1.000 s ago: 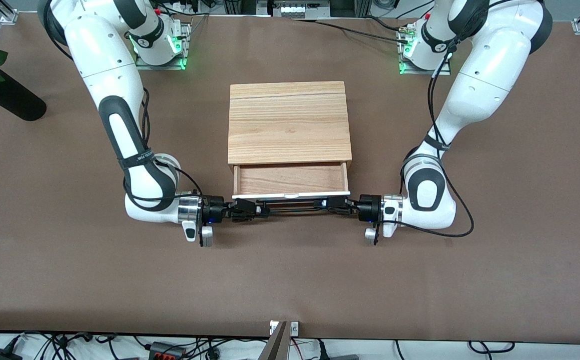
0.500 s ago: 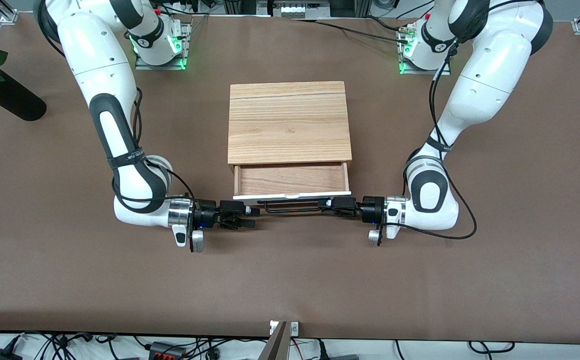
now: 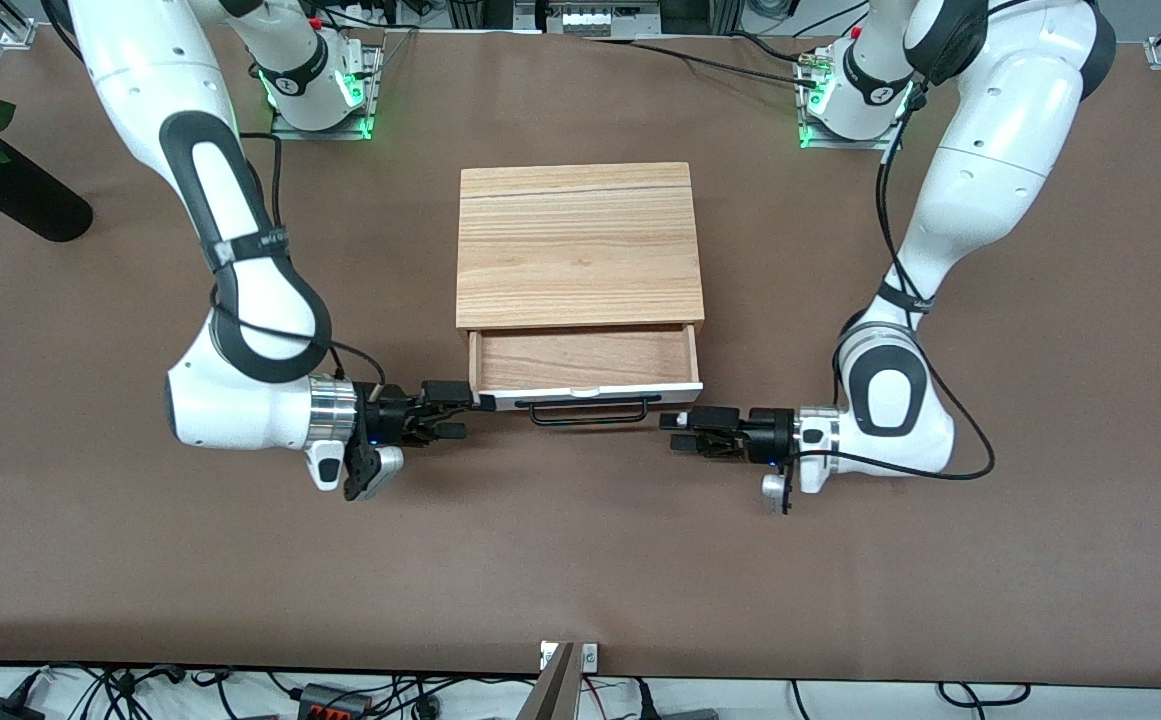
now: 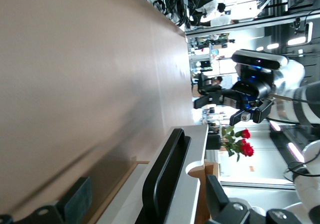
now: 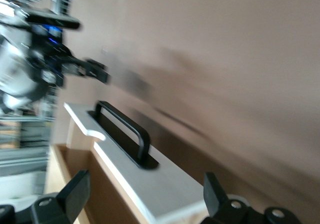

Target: Pull top drawer with both arms simultaneously

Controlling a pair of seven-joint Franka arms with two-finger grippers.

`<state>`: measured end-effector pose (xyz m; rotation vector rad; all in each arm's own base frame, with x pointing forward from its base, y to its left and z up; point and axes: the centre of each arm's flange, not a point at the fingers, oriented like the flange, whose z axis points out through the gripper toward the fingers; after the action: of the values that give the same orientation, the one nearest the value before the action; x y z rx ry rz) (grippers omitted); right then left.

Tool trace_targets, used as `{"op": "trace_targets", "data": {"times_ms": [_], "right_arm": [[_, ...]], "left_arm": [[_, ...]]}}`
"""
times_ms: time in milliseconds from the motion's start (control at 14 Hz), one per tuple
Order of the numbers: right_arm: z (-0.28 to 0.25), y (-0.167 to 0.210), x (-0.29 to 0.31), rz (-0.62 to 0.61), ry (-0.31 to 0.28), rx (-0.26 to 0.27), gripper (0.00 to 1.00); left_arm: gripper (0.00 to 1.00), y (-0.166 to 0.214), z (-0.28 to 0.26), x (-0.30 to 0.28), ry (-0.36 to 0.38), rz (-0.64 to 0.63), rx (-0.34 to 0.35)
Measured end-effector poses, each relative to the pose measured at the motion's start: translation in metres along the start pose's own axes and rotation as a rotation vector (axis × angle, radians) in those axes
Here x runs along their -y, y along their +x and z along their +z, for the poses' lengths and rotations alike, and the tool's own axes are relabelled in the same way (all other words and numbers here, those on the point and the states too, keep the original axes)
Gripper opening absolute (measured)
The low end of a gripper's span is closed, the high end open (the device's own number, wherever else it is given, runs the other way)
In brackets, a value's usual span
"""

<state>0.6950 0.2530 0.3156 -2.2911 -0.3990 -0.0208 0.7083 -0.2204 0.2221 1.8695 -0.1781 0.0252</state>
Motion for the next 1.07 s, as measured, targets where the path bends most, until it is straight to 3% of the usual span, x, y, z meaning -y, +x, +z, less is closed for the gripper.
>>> {"op": "trace_targets", "data": {"times_ms": [214,500,643,786,929,1071], "right_arm": [[-0.043,-0.007,0.005,-0.044,-0.249,0.113,1.00],[-0.113,-0.034,-0.002,-0.064,-0.591,0.343,1.00],[-0.151,-0.048,0.003,-0.062,-0.734,0.439,1.00],[-0.191,-0.060,0.027,-0.046,-0.809,0.466,1.00],[-0.238,-0.081,0.050,0.014,-0.825,0.481,1.00],[-0.281,-0.096,0.065,0.054,-0.834,0.451,1.00]], "left_arm": [[1.00,0.020,-0.055,-0.031,0.196,0.031,0.052],[1.00,0.025,-0.114,-0.096,0.475,0.090,0.150],[1.00,0.022,-0.131,-0.131,0.624,0.129,0.196],[1.00,0.014,-0.151,-0.160,0.733,0.149,0.241],[1.00,0.004,-0.176,-0.182,0.839,0.162,0.293],[1.00,-0.007,-0.197,-0.205,0.951,0.155,0.332]]}}
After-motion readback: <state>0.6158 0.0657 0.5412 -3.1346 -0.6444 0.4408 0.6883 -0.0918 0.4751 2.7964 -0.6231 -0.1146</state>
